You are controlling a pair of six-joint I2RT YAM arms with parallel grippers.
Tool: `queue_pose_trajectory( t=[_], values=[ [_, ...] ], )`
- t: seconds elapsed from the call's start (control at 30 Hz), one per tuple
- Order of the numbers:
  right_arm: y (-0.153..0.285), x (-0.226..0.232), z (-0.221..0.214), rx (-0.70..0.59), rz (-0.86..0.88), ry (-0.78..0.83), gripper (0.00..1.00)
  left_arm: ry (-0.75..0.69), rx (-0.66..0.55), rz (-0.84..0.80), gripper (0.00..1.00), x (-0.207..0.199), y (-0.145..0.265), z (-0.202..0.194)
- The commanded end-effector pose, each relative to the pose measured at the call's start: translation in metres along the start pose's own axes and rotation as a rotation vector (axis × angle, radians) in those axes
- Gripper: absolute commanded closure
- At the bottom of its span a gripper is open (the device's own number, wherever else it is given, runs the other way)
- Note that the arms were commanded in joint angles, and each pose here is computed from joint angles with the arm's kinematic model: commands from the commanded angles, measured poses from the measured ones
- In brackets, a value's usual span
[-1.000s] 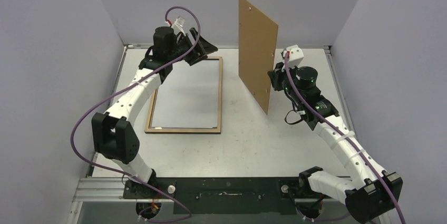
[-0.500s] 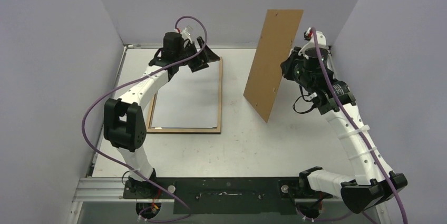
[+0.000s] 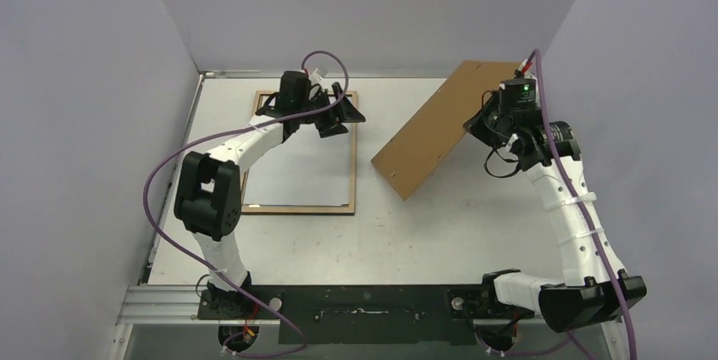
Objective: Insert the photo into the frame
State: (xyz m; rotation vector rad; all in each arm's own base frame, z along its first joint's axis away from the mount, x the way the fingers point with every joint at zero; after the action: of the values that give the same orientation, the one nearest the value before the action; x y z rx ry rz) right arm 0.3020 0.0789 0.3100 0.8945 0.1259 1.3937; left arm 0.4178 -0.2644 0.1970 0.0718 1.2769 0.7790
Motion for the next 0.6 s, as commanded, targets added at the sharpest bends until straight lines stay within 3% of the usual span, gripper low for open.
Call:
queue_pose_trajectory(
  t=[0.0,0.27,0.57],
  values=[
    [-0.002,-0.010,-0.023,0.153,-0.043,-0.075,1.00,-0.090,0.020,-0.065,0.25,-0.017,-0.007,-0.021],
    [-0.019,-0.029,-0.041,0.255,-0.108,-0.145,1.00,-0.217,0.066,-0.075,0.25,-0.022,-0.016,-0.058],
    [-0.034,-0.053,-0.050,0.265,-0.226,-0.288,1.00,-0.652,-0.106,-0.208,0.20,-0.104,0.030,-0.063]
  ],
)
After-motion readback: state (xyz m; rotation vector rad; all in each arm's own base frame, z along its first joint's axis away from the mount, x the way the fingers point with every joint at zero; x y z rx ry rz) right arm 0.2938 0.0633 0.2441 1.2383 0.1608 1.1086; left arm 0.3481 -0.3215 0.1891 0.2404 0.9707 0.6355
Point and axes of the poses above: each gripper's point midway between its finger pads, its own y axis back along the fingers, its own x axis along the line the jaws close on, z = x × y, the point moved 2 cm from there along y, back along the fingers, and after that the axes turned 3 degrees about y, right-handed, at the moved point
